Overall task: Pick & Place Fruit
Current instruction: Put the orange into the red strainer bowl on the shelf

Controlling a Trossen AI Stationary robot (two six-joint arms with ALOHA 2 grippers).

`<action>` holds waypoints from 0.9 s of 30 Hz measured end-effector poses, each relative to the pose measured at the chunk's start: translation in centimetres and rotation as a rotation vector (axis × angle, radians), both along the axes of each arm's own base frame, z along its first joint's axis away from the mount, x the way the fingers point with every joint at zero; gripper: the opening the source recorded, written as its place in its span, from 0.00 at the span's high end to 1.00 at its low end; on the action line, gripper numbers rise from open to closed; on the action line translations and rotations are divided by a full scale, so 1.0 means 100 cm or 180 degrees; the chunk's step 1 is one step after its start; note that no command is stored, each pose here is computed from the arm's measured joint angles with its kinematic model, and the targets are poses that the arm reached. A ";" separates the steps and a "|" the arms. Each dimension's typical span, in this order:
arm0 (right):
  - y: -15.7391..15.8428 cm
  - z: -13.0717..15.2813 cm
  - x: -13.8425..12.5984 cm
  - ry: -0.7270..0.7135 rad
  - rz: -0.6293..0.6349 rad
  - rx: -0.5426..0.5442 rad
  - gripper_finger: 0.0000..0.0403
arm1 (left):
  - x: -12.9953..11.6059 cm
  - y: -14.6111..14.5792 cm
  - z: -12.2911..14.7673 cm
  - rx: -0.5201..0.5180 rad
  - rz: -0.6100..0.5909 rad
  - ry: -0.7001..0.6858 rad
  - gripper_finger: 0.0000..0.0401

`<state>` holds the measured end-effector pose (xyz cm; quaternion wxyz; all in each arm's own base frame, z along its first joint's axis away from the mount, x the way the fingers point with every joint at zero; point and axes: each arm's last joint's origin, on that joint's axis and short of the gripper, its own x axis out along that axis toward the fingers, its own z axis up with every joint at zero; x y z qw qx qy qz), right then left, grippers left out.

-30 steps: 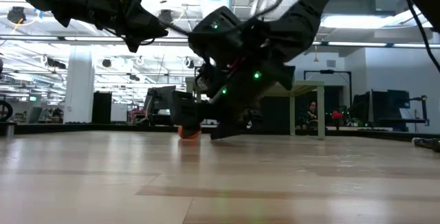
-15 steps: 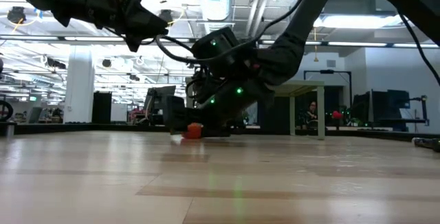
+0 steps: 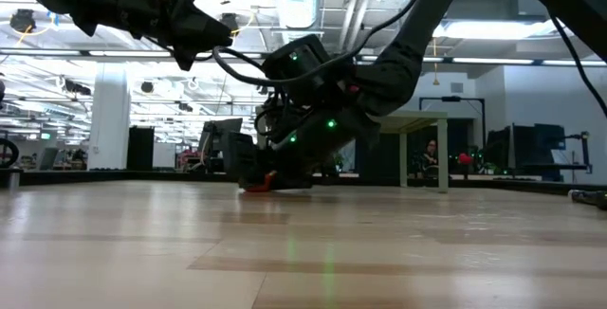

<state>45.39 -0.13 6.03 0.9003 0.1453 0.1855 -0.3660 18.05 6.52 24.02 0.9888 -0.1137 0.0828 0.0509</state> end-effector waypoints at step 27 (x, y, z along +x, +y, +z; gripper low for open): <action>0.095 0.192 -0.081 0.0538 0.0757 -0.0668 0.57 | 0.000 0.000 0.000 -0.0011 0.0002 0.0000 0.76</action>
